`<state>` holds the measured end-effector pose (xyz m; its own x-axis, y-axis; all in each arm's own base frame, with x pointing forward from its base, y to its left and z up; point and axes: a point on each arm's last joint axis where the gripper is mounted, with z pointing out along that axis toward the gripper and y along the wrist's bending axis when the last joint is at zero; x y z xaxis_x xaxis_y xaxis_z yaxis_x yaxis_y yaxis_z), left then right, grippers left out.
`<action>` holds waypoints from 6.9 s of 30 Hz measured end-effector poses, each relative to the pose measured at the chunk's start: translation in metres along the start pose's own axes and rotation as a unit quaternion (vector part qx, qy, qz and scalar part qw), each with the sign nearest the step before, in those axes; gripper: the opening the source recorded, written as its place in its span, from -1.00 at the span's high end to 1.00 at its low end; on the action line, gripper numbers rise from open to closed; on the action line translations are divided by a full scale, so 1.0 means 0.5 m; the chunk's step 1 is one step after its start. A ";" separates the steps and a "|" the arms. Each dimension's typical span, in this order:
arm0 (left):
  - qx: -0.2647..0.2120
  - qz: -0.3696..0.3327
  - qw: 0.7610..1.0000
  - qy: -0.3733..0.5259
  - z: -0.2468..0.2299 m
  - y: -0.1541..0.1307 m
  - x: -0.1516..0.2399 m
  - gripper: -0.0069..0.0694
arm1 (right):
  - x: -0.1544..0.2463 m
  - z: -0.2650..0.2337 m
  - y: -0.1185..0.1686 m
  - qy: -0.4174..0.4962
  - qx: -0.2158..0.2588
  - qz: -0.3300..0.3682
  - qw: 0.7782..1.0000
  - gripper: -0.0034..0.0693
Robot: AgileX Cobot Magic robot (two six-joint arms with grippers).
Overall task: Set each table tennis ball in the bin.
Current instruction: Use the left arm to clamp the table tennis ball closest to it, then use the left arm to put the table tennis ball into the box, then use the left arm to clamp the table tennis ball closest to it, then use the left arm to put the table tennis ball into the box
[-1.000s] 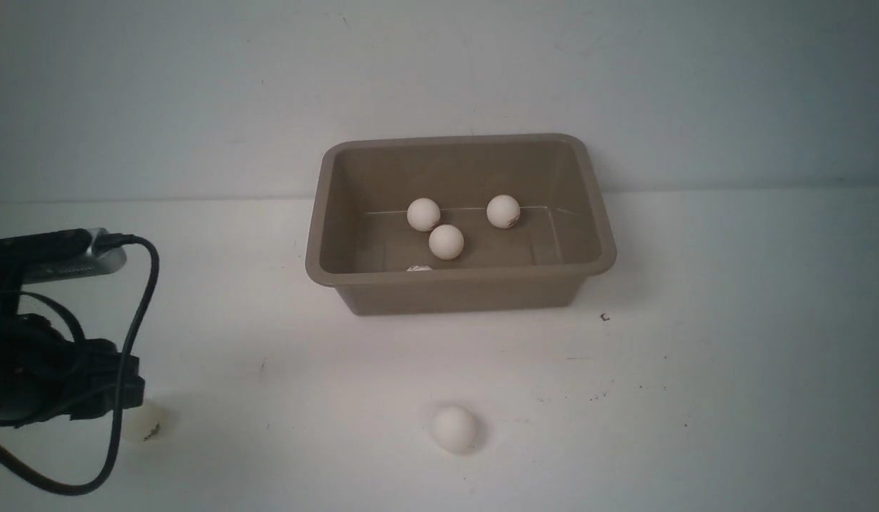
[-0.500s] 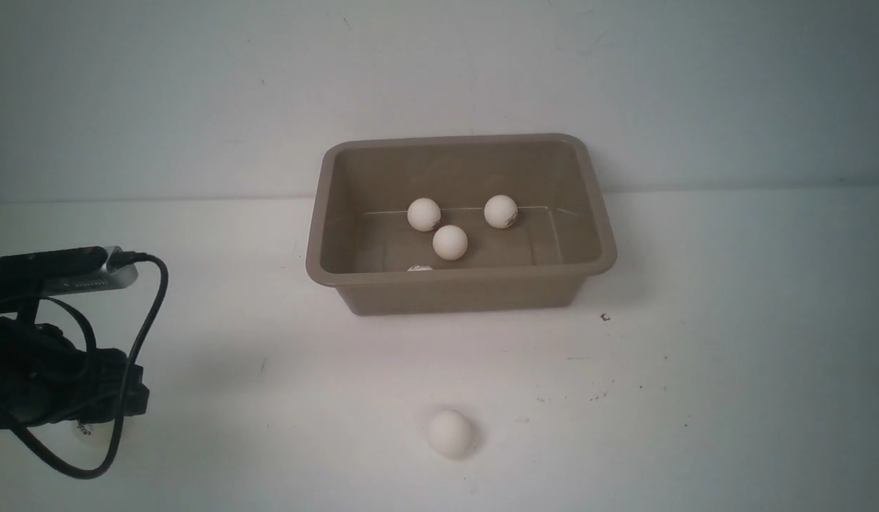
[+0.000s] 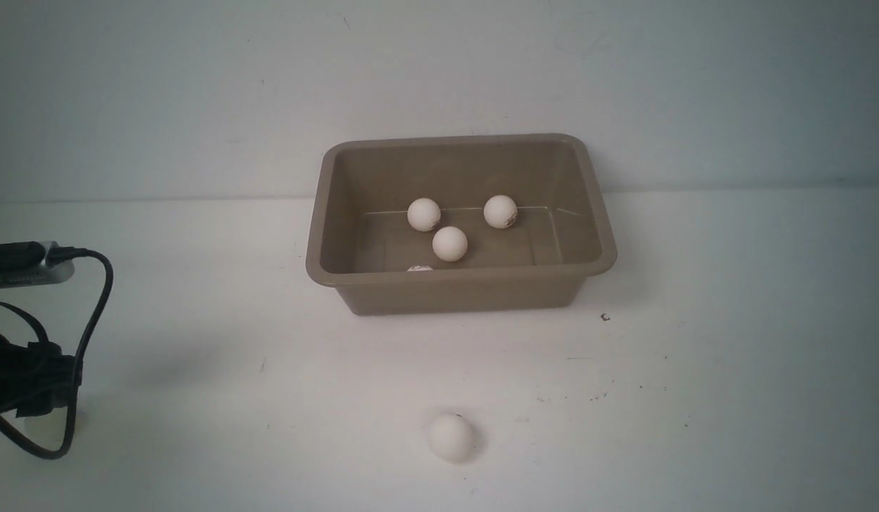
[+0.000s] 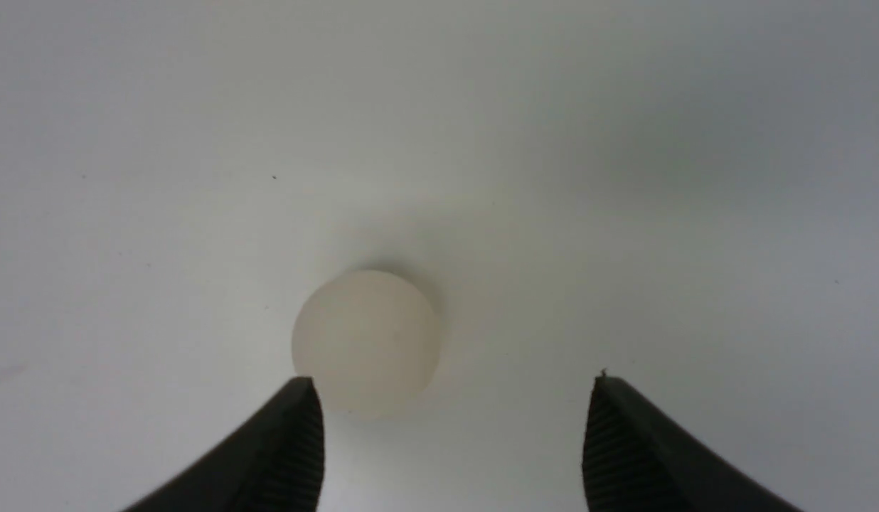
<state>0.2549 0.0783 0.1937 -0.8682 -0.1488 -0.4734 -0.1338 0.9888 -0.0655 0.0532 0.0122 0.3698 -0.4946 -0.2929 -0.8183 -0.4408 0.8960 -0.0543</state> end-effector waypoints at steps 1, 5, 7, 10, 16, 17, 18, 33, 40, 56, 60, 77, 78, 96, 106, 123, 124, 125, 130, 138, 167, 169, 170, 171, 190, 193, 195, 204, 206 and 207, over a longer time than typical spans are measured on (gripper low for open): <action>-0.002 -0.002 1.000 0.001 0.003 0.003 0.000 -0.34 | 0.000 0.000 0.000 0.000 0.000 0.000 1.000 0.95; -0.019 -0.036 0.999 0.012 0.024 0.035 0.008 -0.34 | 0.000 0.000 0.001 0.001 -0.003 0.001 1.000 0.95; -0.035 -0.062 0.997 0.008 0.030 0.064 0.011 -0.34 | 0.001 0.000 0.003 0.004 -0.009 -0.001 1.000 0.95; -0.046 -0.081 0.996 0.004 0.029 0.088 0.009 -0.34 | 0.002 0.000 0.006 0.006 -0.016 -0.006 1.000 0.95; -0.048 -0.090 0.995 0.009 0.056 0.114 -0.019 -0.34 | 0.003 0.000 0.008 0.008 -0.021 -0.009 1.000 0.95; -0.047 -0.091 0.995 0.011 0.061 0.116 -0.023 -0.34 | 0.003 0.000 0.008 0.008 -0.021 -0.009 1.000 0.95; -0.047 -0.091 0.995 0.010 0.067 0.120 -0.032 -0.34 | 0.003 0.000 0.008 0.008 -0.021 -0.010 1.000 0.95; -0.034 -0.091 0.993 0.067 0.125 0.139 -0.048 -0.34 | 0.005 0.000 0.012 0.012 -0.034 -0.005 0.999 0.95; -0.046 -0.097 0.991 0.079 0.134 0.145 -0.041 -0.34 | 0.005 -0.001 0.014 0.014 -0.037 -0.008 0.999 0.95; 0.078 0.005 0.995 -0.059 -0.028 -0.069 -0.139 -0.08 | 0.005 -0.001 0.014 0.014 -0.040 -0.009 0.999 0.95; 0.168 0.105 0.971 -0.132 -0.098 -0.246 -0.176 -0.08 | 0.005 -0.001 0.014 0.014 -0.040 -0.010 0.999 0.95; 0.229 0.223 0.947 -0.034 0.102 -0.485 -0.291 -0.08 | 0.006 -0.001 0.015 0.016 -0.043 -0.020 0.999 0.95; 0.226 0.243 0.943 -0.030 0.108 -0.489 -0.297 -0.08 | 0.007 -0.001 0.016 0.017 -0.046 -0.019 0.999 0.95; 0.225 0.367 0.902 0.039 -0.132 -0.487 -0.271 -0.31 | 0.009 -0.002 0.022 0.022 -0.061 -0.012 0.998 0.95; 0.243 0.416 0.871 0.093 -0.200 -0.514 -0.119 -0.27 | 0.009 -0.005 0.016 0.014 -0.051 -0.016 0.998 0.95; 0.246 0.456 0.852 0.076 -0.084 -0.576 -0.019 -0.49 | 0.009 -0.005 0.016 0.014 -0.052 -0.027 0.998 0.95; 0.247 0.459 0.850 0.079 -0.077 -0.583 -0.015 -0.50 | 0.009 -0.005 0.016 0.014 -0.052 -0.030 0.998 0.95; 0.247 0.462 0.848 0.082 -0.070 -0.587 -0.011 -0.51 | 0.009 -0.005 0.016 0.014 -0.052 -0.031 0.998 0.95; 0.244 0.476 0.837 0.114 -0.009 -0.614 0.018 -0.53 | 0.009 -0.005 0.016 0.013 -0.052 -0.040 0.998 0.95; 0.234 0.473 0.838 0.137 0.050 -0.622 0.033 -0.53 | 0.009 -0.005 0.016 0.013 -0.051 -0.043 0.998 0.95; 0.226 0.442 0.868 -0.014 -0.076 -0.655 -0.068 -0.10 | 0.009 -0.005 0.015 0.012 -0.048 -0.042 0.998 0.95; 0.226 0.438 0.867 -0.068 -0.130 -0.658 -0.107 -0.10 | 0.008 -0.005 0.014 0.011 -0.045 -0.043 0.998 0.95; 0.224 0.438 0.868 -0.070 -0.132 -0.656 -0.109 -0.10 | 0.008 -0.005 0.014 0.011 -0.045 -0.043 0.998 0.95; 0.211 0.428 0.871 -0.112 -0.158 -0.652 -0.147 -0.10 | 0.008 -0.005 0.013 0.011 -0.044 -0.043 0.998 0.95; 0.091 0.397 0.913 -0.024 0.124 -0.589 -0.246 -0.19 | 0.009 -0.005 0.015 0.012 -0.049 -0.041 0.998 0.95; 0.091 0.395 0.914 -0.018 0.134 -0.590 -0.243 -0.42 | 0.010 -0.005 0.018 0.015 -0.058 -0.037 0.997 0.95; 0.090 0.395 0.914 -0.016 0.129 -0.589 -0.244 -0.49 | 0.010 -0.006 0.019 0.016 -0.061 -0.036 0.997 0.95; 0.131 0.440 0.888 -0.001 -0.092 -0.608 -0.220 -0.38 | 0.009 -0.005 0.015 0.012 -0.049 -0.042 0.998 0.95; 0.154 0.459 0.875 0.013 -0.137 -0.621 -0.196 -0.36 | 0.008 -0.005 0.012 0.010 -0.041 -0.045 0.998 0.95; 0.164 0.471 0.867 0.024 -0.160 -0.629 -0.180 -0.36 | 0.007 -0.005 0.011 0.009 -0.038 -0.047 0.998 0.95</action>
<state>0.3371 -0.2200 0.3271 -0.5388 0.7326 -0.4158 0.7808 0.6196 0.0798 0.0471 0.0153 0.3678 -0.4613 -0.3803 -0.8016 -0.5403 0.8371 -0.0862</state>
